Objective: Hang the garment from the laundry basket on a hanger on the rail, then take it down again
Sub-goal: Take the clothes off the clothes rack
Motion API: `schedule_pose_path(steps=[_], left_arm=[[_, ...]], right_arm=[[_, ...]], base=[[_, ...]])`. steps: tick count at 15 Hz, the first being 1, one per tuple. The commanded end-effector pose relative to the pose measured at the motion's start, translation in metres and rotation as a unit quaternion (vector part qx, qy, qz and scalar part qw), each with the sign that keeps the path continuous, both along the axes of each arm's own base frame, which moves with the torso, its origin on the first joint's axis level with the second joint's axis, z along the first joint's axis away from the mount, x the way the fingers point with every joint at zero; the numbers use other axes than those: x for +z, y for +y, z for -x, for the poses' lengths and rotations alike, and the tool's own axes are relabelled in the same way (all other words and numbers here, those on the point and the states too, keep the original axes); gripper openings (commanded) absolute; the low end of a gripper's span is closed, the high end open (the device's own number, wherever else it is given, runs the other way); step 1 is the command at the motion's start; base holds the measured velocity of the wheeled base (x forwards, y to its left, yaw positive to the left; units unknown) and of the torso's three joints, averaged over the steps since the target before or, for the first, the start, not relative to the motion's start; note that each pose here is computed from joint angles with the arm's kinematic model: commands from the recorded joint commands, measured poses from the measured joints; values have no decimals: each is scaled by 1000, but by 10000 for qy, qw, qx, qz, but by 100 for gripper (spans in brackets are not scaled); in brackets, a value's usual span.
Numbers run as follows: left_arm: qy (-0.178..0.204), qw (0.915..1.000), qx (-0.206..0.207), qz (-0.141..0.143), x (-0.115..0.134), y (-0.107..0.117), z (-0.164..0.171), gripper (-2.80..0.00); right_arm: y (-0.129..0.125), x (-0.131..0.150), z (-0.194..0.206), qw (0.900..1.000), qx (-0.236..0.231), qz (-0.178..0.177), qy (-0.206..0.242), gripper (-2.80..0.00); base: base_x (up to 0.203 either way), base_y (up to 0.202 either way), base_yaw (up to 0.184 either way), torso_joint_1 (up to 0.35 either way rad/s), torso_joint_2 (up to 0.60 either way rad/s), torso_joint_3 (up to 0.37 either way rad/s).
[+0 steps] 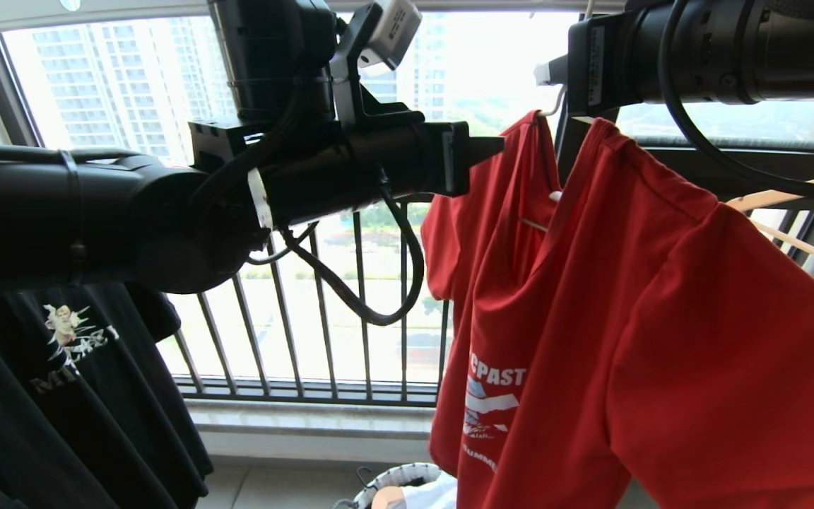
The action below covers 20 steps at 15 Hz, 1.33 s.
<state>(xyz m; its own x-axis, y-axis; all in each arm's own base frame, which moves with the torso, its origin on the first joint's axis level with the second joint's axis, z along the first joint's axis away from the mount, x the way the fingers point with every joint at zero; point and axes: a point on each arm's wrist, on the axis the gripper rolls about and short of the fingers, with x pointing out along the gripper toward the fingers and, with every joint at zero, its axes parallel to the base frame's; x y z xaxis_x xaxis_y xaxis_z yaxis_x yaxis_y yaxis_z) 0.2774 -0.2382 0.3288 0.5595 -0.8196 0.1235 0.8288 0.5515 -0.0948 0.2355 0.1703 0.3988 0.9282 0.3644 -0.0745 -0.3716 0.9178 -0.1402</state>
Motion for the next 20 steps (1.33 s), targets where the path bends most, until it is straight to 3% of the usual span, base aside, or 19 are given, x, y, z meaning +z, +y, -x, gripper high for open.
schedule_pose_path(steps=[1,9,14,16,20], left_arm=[[63,9999,-1,-105,-14,-14,-16,-280],[179,9993,282,-167,-19,-20,-12,-280],[288,9981,506,-216,-25,-7,-24,-280],[432,9979,402,-269,-25,1,-5,-280],[946,9941,219,-476,-53,-1,16,-280]], right_arm=[[-1,1,1,10000,-3,3,-5,-280],[-1,-1,1,10000,5,21,20,-280],[-3,1,4,10000,-10,-3,-12,-280],[-3,0,2,10000,-18,7,1,-280],[-1,-2,-1,10000,-12,17,40,-280]], base=[[0,0,0,0,0,0],[0,0,0,0,0,0],[0,0,0,0,0,0],[0,0,0,0,0,0],[0,0,0,0,0,0]])
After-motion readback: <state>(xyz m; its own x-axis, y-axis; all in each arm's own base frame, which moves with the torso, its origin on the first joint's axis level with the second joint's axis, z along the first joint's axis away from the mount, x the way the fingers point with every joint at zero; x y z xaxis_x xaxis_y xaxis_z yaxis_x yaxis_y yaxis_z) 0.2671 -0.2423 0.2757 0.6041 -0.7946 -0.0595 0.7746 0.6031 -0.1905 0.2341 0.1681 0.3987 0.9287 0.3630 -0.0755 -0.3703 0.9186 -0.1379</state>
